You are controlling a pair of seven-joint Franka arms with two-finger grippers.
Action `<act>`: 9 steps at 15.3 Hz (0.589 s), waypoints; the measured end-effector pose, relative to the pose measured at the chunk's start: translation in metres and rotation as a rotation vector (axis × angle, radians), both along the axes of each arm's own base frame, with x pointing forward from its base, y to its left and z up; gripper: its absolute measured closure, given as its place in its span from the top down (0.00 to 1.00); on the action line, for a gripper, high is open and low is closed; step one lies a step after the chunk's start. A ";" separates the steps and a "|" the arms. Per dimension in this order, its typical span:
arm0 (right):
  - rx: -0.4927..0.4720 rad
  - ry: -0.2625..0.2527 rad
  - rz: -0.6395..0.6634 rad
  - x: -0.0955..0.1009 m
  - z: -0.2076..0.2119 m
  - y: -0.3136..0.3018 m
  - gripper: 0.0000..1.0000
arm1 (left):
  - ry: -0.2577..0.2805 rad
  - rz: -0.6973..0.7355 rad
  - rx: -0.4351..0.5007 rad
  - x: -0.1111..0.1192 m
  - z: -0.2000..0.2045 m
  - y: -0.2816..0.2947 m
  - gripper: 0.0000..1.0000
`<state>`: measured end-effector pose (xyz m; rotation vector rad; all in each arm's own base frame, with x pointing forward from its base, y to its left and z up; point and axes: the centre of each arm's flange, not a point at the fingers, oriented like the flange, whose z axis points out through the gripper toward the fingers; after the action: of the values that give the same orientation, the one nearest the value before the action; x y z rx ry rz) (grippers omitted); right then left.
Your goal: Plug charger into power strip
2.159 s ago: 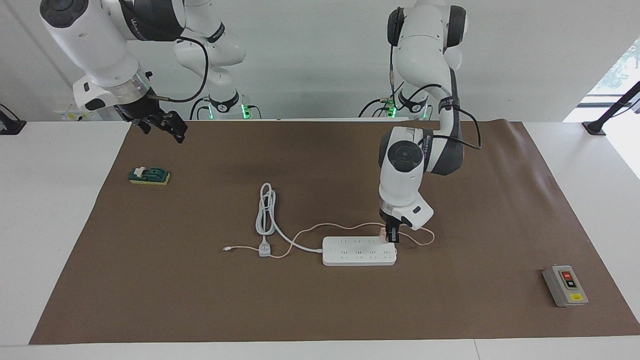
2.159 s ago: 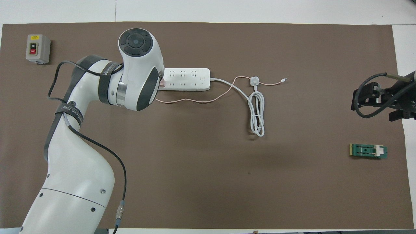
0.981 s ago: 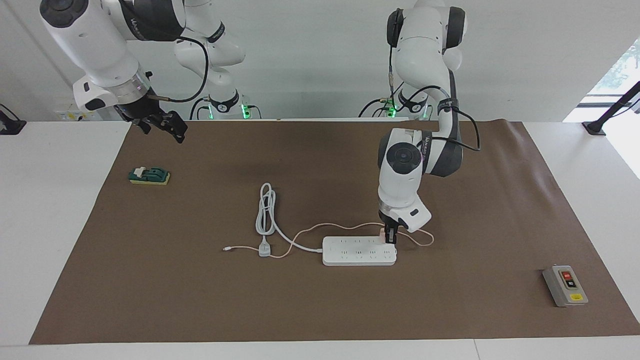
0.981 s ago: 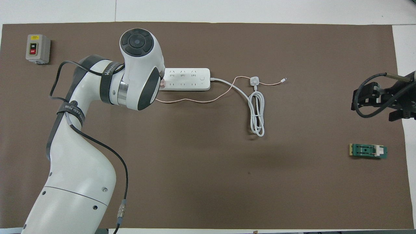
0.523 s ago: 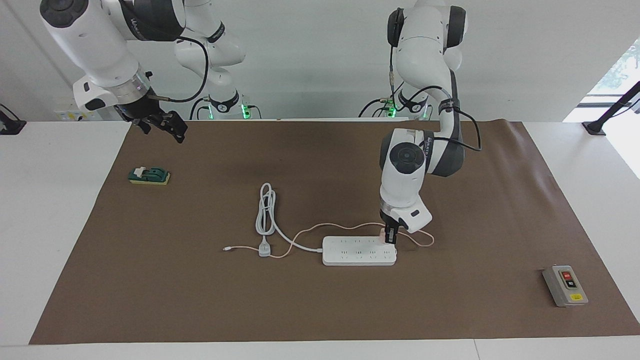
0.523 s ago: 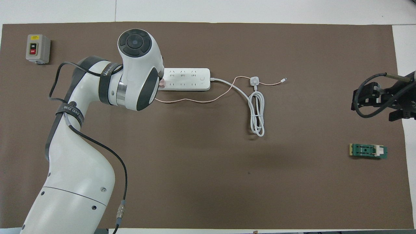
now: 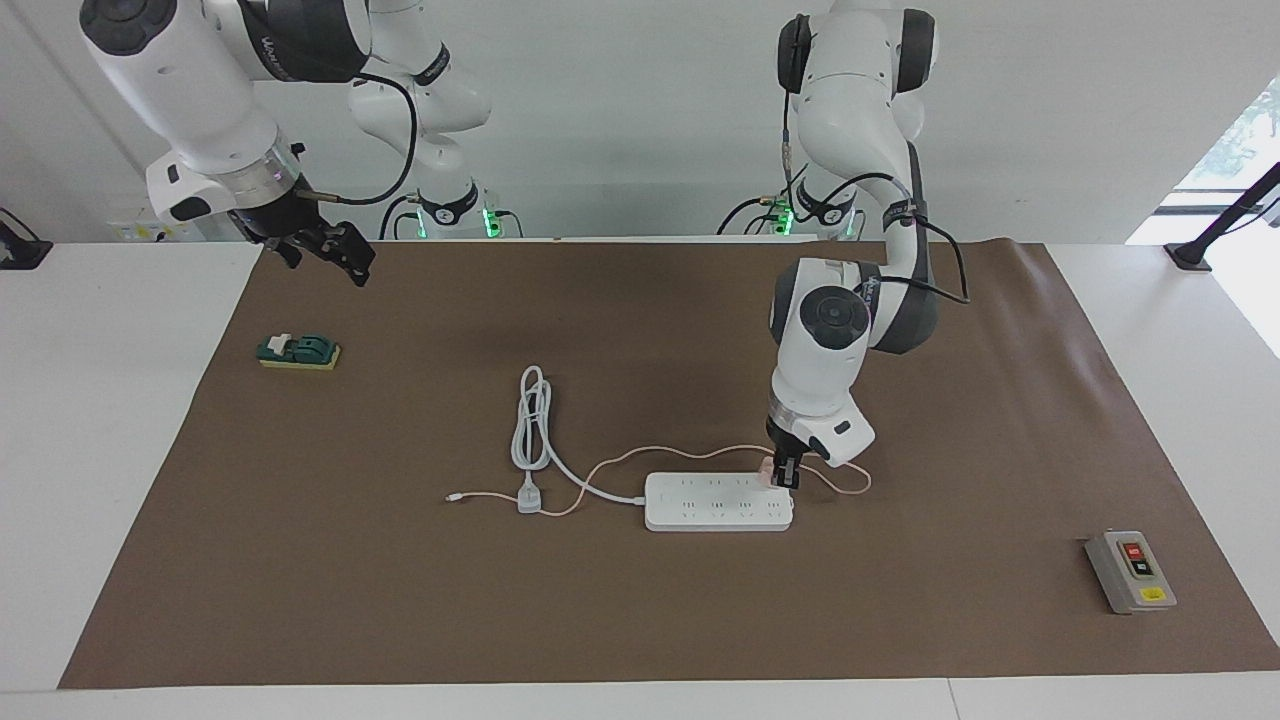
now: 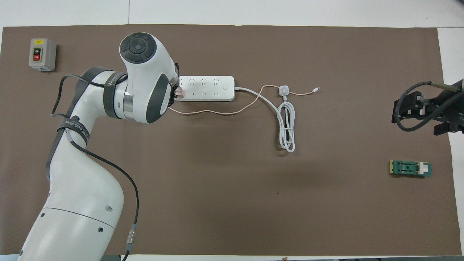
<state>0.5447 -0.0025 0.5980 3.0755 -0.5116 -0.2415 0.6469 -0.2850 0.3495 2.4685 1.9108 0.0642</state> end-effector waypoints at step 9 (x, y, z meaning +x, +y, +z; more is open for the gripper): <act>0.000 0.000 0.000 0.000 0.000 0.000 1.00 | 0.000 0.095 -0.001 0.000 -0.007 -0.002 0.32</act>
<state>0.5447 -0.0025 0.5980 3.0755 -0.5116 -0.2415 0.6465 -0.2865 0.3427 2.3761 2.0273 0.0647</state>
